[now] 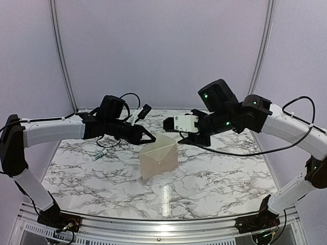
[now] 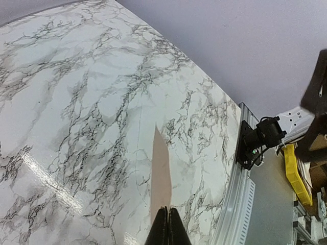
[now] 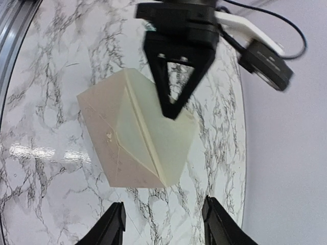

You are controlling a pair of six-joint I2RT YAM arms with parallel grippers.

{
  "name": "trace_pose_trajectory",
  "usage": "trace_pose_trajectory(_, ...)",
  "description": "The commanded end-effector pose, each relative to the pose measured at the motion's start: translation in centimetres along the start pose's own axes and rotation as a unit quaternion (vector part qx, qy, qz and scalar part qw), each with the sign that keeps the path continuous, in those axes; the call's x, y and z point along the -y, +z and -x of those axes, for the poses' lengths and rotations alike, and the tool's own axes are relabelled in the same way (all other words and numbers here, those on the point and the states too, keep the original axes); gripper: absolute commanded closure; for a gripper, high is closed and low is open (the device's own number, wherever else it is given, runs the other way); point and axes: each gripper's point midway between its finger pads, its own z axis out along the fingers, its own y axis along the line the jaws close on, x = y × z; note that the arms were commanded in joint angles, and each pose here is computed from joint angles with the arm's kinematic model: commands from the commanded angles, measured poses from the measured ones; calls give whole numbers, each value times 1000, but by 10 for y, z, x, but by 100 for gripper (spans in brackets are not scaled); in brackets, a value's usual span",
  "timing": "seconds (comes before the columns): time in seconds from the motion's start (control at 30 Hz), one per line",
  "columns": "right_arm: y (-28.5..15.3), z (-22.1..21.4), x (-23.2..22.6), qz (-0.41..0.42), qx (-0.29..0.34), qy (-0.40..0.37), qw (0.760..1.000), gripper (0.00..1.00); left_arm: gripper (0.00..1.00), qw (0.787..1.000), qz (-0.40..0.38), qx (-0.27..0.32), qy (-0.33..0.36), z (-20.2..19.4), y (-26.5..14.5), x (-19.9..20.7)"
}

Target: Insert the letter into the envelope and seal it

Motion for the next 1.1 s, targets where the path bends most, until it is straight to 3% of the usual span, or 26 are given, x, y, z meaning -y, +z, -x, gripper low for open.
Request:
trace_pose_trajectory(0.0,-13,-29,30,-12,25,103,994,49,100,998,26,49,-10,27,-1,-10)
trace_pose_trajectory(0.23,-19,-80,79,-50,88,262,960,41,100,979,77,158,-100,45,-12,-36)
trace_pose_trajectory(0.43,-15,-109,96,-78,87,315,942,40,100,952,44,250,-169,60,-20,-33)
trace_pose_trajectory(0.7,2,-127,96,-79,80,342,933,38,100,924,39,304,-227,43,1,-25)
trace_pose_trajectory(0.9,25,-132,79,-37,78,358,930,37,100,891,55,335,-303,4,4,-43)
trace_pose_trajectory(1.07,41,-137,68,-7,73,366,928,37,100,882,85,333,-323,-28,0,-59)
